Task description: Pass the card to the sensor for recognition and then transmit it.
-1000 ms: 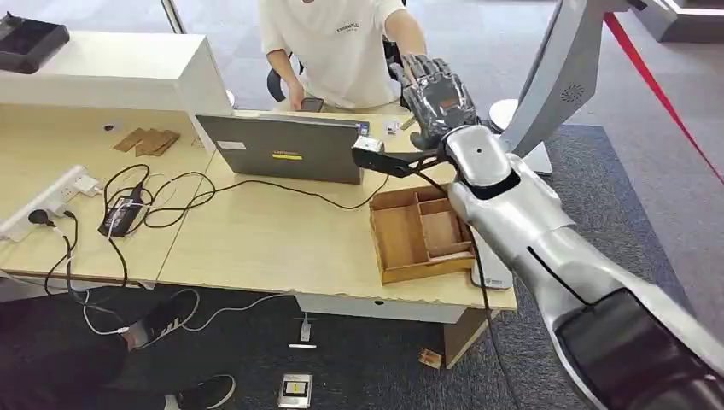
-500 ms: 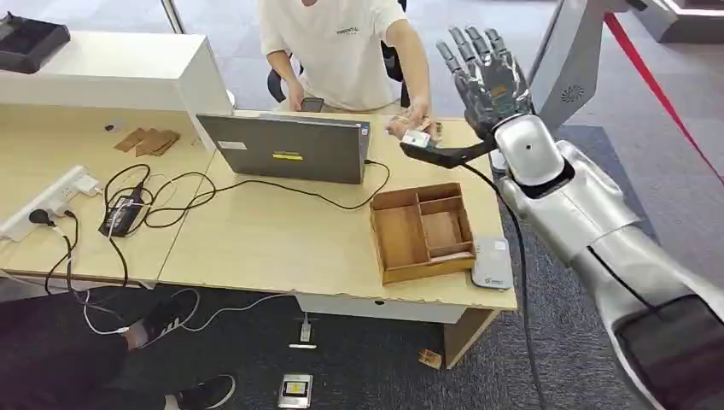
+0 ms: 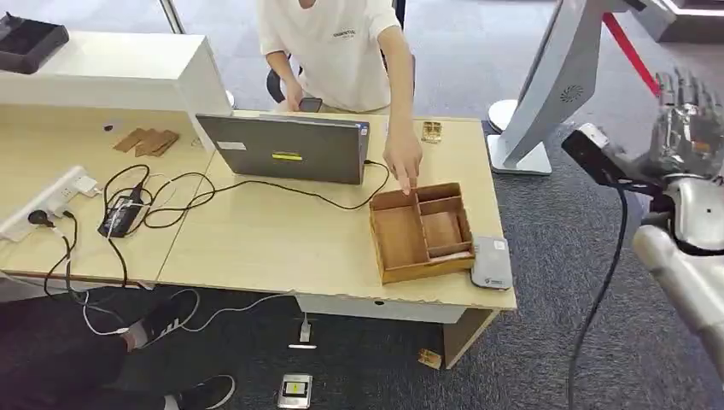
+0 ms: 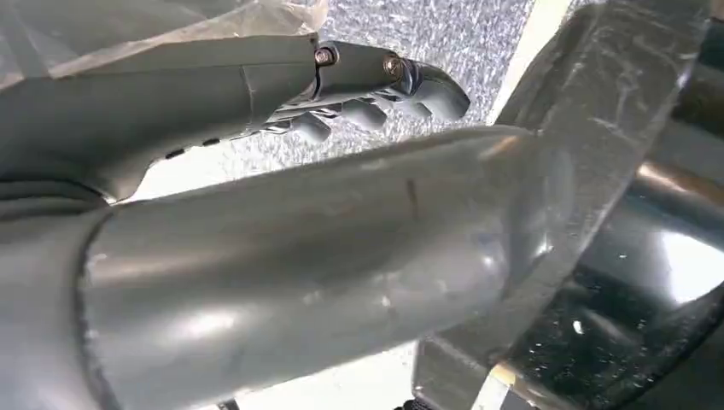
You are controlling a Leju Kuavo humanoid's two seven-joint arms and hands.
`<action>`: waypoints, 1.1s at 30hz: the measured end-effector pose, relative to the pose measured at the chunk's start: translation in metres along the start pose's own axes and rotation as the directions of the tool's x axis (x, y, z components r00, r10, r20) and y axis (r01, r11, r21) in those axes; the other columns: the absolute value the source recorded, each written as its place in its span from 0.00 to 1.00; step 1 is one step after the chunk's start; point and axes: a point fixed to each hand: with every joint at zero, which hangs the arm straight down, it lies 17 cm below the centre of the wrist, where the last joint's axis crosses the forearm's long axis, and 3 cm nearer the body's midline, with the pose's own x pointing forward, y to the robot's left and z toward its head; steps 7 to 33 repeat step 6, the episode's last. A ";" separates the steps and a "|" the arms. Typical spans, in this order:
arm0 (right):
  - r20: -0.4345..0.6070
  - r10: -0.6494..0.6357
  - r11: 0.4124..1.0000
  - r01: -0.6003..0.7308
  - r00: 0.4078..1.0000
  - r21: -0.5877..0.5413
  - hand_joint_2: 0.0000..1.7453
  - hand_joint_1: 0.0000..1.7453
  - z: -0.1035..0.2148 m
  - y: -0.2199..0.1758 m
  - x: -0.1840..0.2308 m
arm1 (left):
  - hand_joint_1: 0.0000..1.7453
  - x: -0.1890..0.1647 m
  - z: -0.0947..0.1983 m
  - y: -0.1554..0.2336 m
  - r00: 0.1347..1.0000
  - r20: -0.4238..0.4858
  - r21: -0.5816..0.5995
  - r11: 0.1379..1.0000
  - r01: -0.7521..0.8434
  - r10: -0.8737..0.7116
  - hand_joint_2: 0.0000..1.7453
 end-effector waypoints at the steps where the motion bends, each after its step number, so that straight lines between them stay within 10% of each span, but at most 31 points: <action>1: -0.025 -0.015 1.000 0.016 1.000 0.014 1.00 0.00 0.006 0.009 -0.013 | 0.00 0.000 0.000 0.000 1.000 0.001 0.000 1.000 -0.005 0.005 0.00; 33: -0.085 -0.032 0.998 0.036 0.996 0.056 1.00 0.00 0.036 0.041 -0.059 | 0.00 0.001 -0.001 -0.002 1.000 0.009 -0.004 1.000 -0.026 0.026 0.00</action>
